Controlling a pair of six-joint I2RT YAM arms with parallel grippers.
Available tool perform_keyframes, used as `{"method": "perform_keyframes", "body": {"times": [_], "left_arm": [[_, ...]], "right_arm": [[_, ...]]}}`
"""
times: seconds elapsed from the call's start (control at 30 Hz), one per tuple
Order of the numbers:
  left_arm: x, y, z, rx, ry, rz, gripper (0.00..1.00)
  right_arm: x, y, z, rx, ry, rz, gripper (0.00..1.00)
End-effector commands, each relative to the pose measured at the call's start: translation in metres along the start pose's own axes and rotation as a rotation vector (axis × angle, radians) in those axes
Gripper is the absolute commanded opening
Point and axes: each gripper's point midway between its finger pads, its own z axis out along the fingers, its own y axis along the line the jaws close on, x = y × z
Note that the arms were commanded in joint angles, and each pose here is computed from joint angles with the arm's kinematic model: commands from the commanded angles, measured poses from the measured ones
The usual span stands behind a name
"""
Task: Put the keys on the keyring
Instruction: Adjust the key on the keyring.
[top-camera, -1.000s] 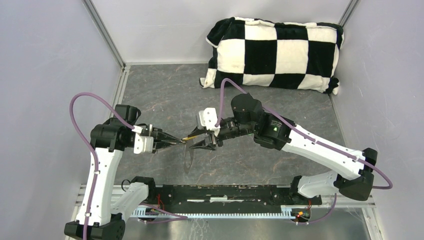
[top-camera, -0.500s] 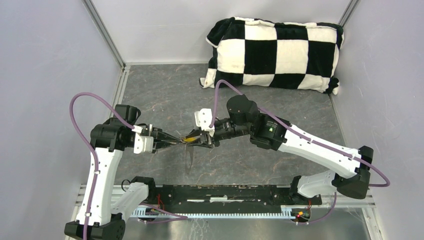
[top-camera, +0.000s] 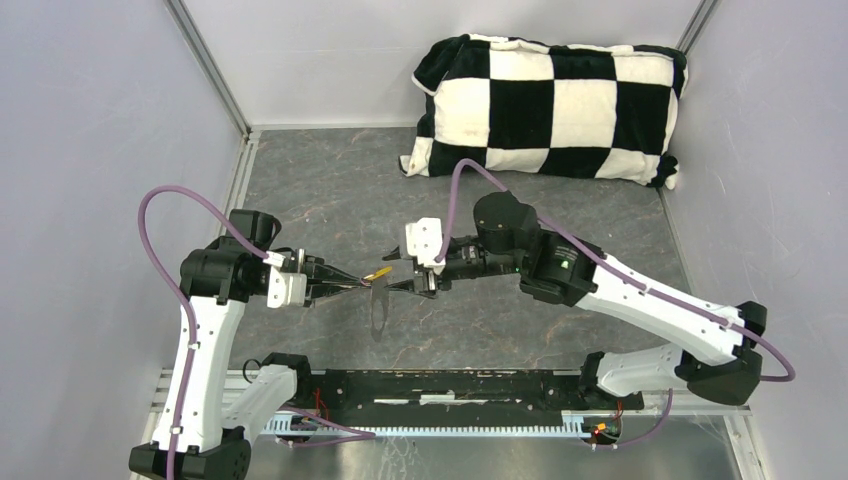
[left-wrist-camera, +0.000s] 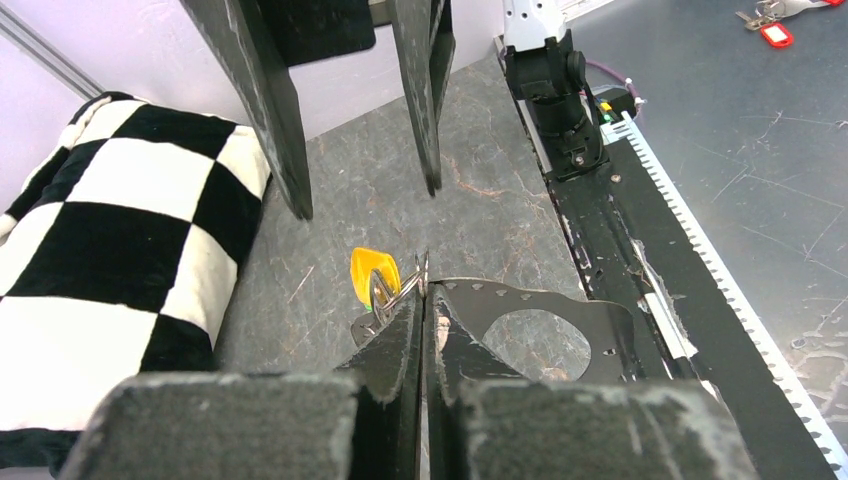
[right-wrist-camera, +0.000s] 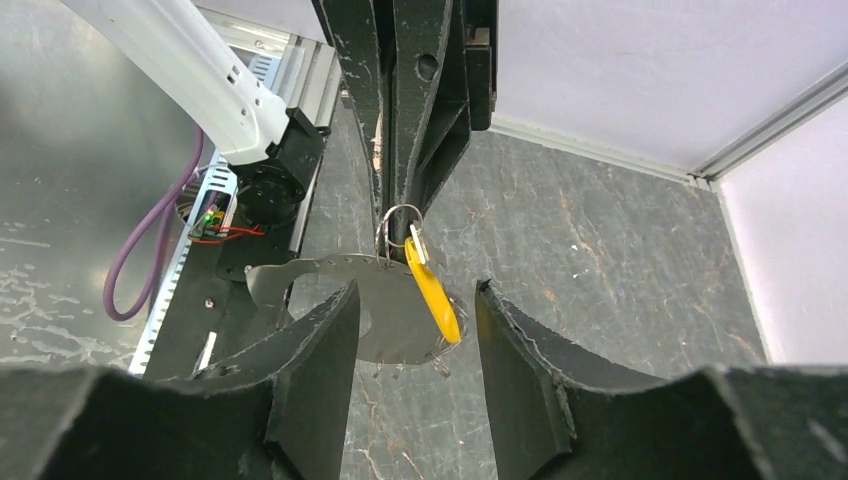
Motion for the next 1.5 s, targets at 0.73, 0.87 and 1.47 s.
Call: {"method": "perform_keyframes", "body": {"times": [0.73, 0.87, 1.47], "left_arm": [[-0.032, 0.005, 0.002, -0.014, -0.11, 0.084, 0.02], [-0.031, 0.005, 0.002, -0.013, -0.109, 0.082, 0.02], [-0.03, 0.004, 0.002, -0.014, -0.108, 0.082, 0.02]], "right_arm": [[0.002, 0.019, 0.014, -0.1, -0.038, 0.09, 0.46], [-0.001, 0.018, 0.017, -0.099, -0.051, 0.084, 0.46], [-0.018, 0.015, 0.022, -0.111, -0.122, 0.064, 0.33]]}}
